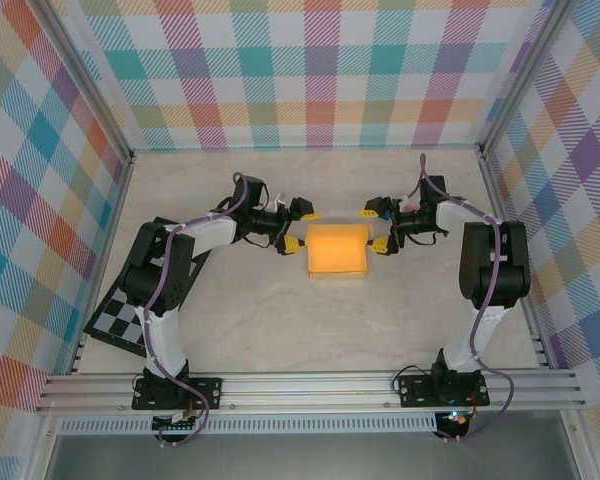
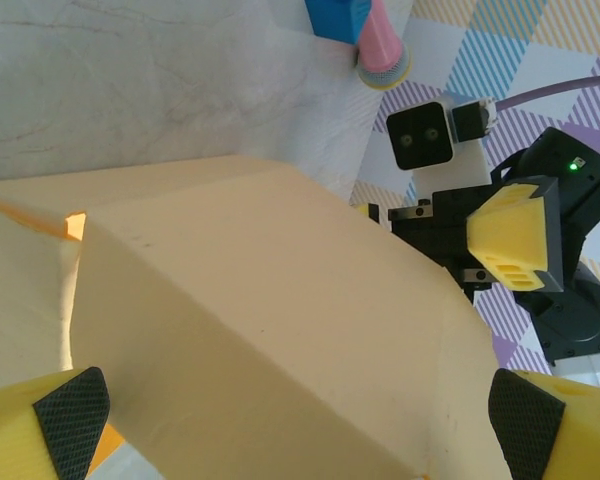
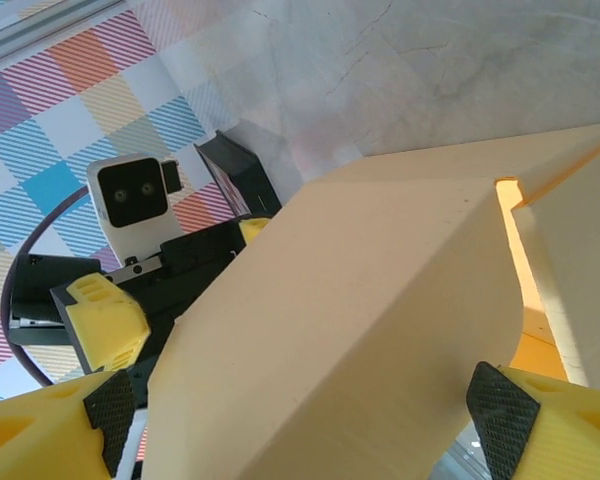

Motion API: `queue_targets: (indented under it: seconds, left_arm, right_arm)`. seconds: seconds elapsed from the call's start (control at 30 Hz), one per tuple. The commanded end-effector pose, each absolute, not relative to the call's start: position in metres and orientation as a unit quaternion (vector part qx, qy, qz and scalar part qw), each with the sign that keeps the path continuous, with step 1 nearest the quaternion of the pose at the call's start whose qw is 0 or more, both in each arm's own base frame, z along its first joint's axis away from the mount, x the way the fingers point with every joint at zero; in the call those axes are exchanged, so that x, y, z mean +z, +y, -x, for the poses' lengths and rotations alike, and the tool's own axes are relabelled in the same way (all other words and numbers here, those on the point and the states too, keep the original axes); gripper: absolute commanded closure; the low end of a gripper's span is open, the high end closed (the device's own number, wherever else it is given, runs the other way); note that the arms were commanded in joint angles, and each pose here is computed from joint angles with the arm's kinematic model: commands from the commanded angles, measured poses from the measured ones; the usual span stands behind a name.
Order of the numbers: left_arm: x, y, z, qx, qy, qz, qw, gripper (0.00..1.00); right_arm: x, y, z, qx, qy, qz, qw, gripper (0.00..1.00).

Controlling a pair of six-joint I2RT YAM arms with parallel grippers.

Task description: Fold the paper box

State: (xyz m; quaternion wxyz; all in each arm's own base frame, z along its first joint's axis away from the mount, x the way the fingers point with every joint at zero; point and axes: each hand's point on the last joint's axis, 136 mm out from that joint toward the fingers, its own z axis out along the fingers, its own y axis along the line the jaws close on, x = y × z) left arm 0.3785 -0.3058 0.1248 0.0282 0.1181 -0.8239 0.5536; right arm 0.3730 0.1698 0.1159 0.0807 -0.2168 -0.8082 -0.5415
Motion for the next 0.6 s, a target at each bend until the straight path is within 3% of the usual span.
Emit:
queue_targets:
  seconds: [0.0, 0.27, 0.57]
  left_arm:
    - [0.151, -0.312, -0.371, 0.566, -0.819, -0.088, 0.022, 0.00]
    - [0.162, -0.324, -0.387, 0.582, -0.809, -0.085, 0.005, 0.00]
    - [0.141, -0.337, -0.370, 0.570, -0.818, -0.073, 0.024, 0.00]
  right_arm:
    - [0.117, 0.174, -0.370, -0.551, -0.803, 0.208, 0.089, 0.12]
    - [0.119, 0.177, -0.371, -0.552, -0.804, 0.205, 0.089, 0.17]
    - [0.113, 0.176, -0.366, -0.540, -0.812, 0.201, 0.092, 0.28]
